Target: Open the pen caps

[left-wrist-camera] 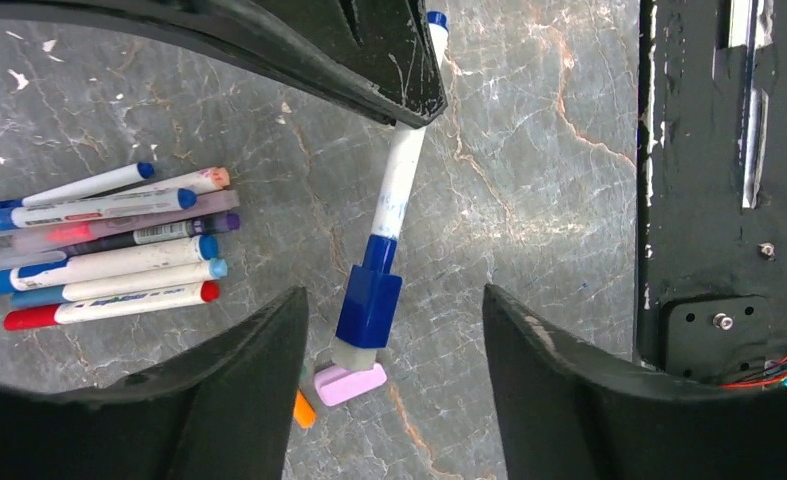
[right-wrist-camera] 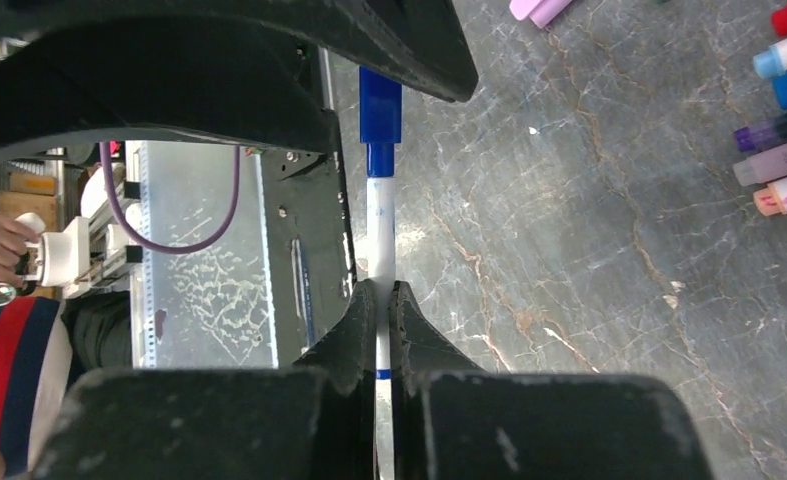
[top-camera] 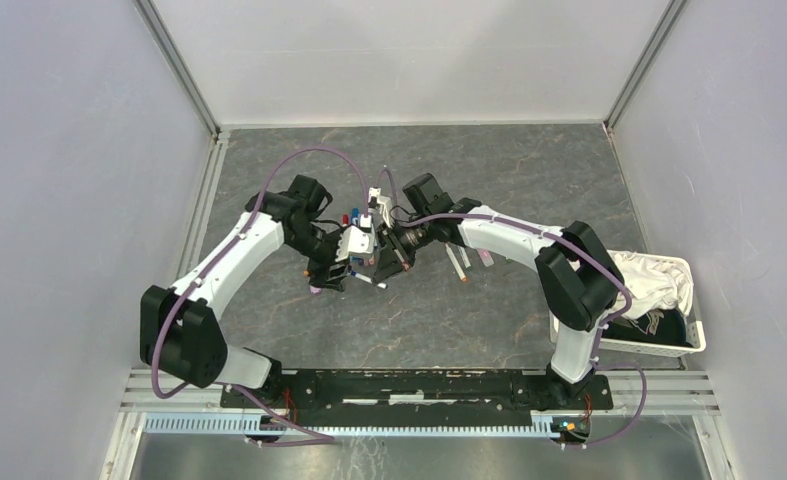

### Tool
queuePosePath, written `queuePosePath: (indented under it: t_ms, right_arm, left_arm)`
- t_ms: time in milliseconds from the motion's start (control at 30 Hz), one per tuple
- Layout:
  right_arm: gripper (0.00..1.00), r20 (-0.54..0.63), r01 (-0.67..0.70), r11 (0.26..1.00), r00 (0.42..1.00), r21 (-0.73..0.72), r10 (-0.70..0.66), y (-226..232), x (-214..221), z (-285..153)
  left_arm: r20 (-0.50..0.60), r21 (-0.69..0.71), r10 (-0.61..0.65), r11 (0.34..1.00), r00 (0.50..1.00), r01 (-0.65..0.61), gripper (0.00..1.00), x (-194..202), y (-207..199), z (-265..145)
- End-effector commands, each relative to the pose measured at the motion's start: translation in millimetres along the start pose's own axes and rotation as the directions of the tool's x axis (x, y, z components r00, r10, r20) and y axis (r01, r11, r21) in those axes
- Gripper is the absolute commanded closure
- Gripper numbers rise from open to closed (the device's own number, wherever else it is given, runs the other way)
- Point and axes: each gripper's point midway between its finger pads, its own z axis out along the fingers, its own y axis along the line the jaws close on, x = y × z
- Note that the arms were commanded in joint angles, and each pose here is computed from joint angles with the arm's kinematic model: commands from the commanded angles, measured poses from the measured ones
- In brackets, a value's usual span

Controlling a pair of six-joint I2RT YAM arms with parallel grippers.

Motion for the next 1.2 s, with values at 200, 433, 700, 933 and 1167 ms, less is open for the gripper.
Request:
queuePosePath:
  t_ms: [200, 433, 700, 933, 1167]
  right_arm:
    - [1.0, 0.043, 0.024, 0.995, 0.999, -0.092, -0.02, 19.9, -20.4, -1.7]
    - [0.68, 0.04, -0.01, 0.991, 0.999, -0.132, 0.015, 25.2, -19.7, 17.1]
    - [0.71, 0.013, -0.044, 0.986, 0.999, -0.16, 0.047, 23.2, -13.4, 31.5]
    - [1.0, -0.026, -0.033, 0.991, 0.999, -0.128, 0.029, 20.5, 3.4, 24.4]
    - [1.0, -0.04, -0.067, 0.997, 0.997, -0.031, 0.066, 3.1, 42.4, -3.1]
  left_arm:
    - [-0.046, 0.004, 0.071, 0.997, 0.996, -0.071, 0.66, 1.7, 0.8, 8.5]
    - [-0.039, 0.033, 0.092, 0.995, 0.995, -0.091, 0.89, -5.8, -7.8, 15.1]
    - [-0.07, 0.02, 0.1, 0.995, 0.993, -0.099, 0.98, -1.9, -7.3, 11.9]
    - [-0.171, -0.012, 0.125, 0.992, 0.977, -0.129, 0.98, 15.9, -0.1, -0.3]
    - [-0.232, -0.108, 0.046, 0.992, 0.972, -0.073, 0.98, 60.9, 35.6, -63.0]
